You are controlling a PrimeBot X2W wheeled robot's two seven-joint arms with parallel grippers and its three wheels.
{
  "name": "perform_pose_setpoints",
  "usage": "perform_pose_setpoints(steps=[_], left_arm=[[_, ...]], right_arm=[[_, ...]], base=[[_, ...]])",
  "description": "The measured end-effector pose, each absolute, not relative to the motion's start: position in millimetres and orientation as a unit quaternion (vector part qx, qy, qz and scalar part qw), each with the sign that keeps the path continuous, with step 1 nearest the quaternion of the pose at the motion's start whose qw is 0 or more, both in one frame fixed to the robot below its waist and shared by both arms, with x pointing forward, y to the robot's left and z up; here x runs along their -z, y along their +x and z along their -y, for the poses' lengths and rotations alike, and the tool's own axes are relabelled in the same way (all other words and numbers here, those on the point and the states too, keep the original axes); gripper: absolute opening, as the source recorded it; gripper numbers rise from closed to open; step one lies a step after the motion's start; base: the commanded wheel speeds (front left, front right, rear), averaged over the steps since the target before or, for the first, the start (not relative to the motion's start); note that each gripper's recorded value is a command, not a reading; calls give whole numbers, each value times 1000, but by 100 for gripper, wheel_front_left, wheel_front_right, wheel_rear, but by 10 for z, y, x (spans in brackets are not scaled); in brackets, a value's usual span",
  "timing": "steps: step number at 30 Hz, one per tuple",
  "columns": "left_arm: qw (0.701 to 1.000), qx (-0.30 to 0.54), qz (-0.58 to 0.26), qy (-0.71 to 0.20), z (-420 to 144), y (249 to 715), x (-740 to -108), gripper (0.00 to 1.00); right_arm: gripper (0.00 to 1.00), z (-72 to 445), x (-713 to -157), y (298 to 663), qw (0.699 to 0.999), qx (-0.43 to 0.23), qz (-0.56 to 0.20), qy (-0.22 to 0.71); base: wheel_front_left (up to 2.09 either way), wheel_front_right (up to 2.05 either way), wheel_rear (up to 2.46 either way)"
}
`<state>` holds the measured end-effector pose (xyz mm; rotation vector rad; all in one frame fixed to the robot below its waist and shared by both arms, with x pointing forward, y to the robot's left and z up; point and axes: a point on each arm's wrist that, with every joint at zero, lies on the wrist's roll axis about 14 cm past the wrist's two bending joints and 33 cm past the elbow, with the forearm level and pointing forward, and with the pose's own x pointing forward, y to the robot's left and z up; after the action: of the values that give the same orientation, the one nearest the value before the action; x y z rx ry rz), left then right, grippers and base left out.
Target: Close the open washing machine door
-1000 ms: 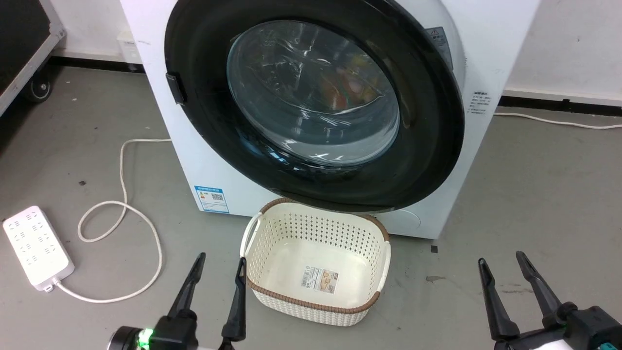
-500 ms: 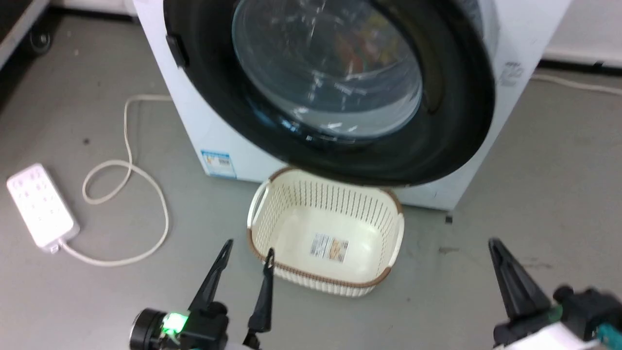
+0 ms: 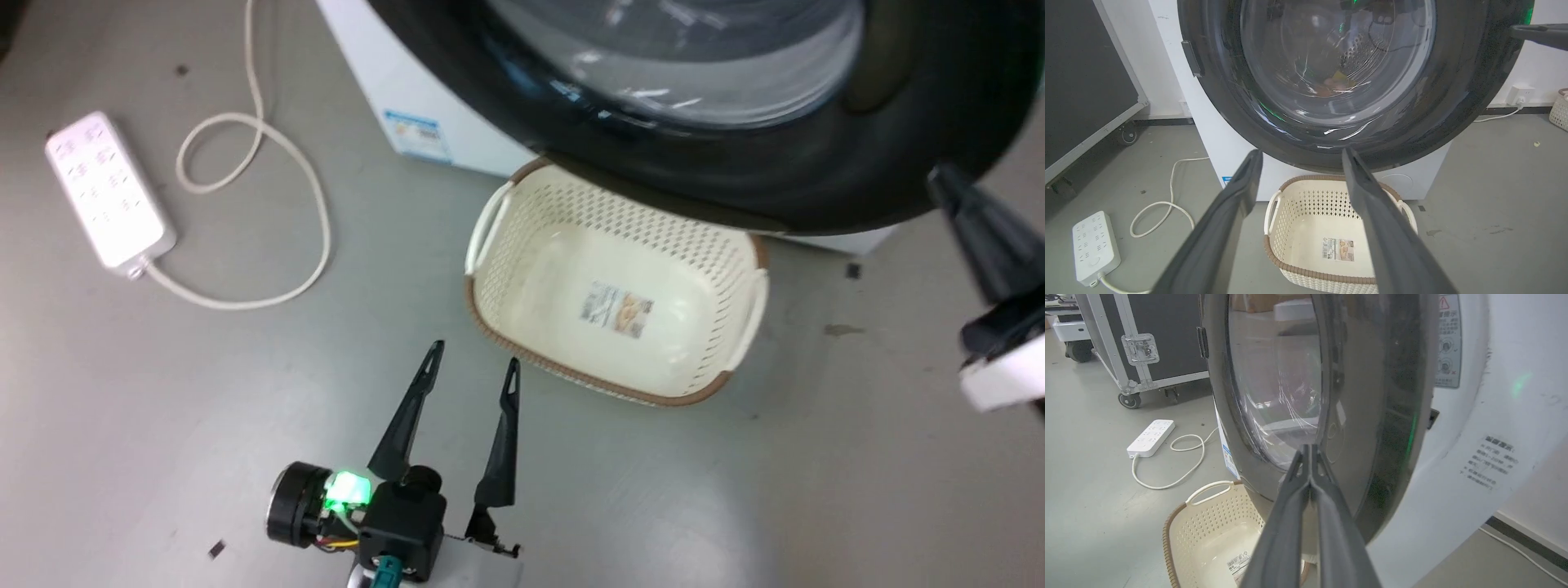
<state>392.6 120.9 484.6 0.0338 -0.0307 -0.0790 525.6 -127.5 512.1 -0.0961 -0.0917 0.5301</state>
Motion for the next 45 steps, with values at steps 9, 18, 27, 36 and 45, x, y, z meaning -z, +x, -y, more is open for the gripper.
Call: perform_pose_setpoints(steps=[9,18,27,36,45], left_arm=[[1000,15,0,22,-1287,3977,-4744,100],[1000,-1,-15,23,-1324,3972,-4656,100],[1000,-6,-9,23,-1331,4036,-4675,100],[1000,-17,14,14,-1383,4026,-4847,100],[998,-53,37,-4,-1637,3829,-5056,100]], right_arm=[[0,1273,-5032,5874,966,-254,34,-36],[0,1447,-5093,6349,979,-201,29,1],[0,1372,-5025,6488,981,-190,16,36],[23,1442,-5210,6367,983,-175,38,43],[100,1583,-5283,5661,986,-146,42,75]], base=[[0,0,0],[0,0,0],[0,0,0],[0,0,0],[0,0,0]])
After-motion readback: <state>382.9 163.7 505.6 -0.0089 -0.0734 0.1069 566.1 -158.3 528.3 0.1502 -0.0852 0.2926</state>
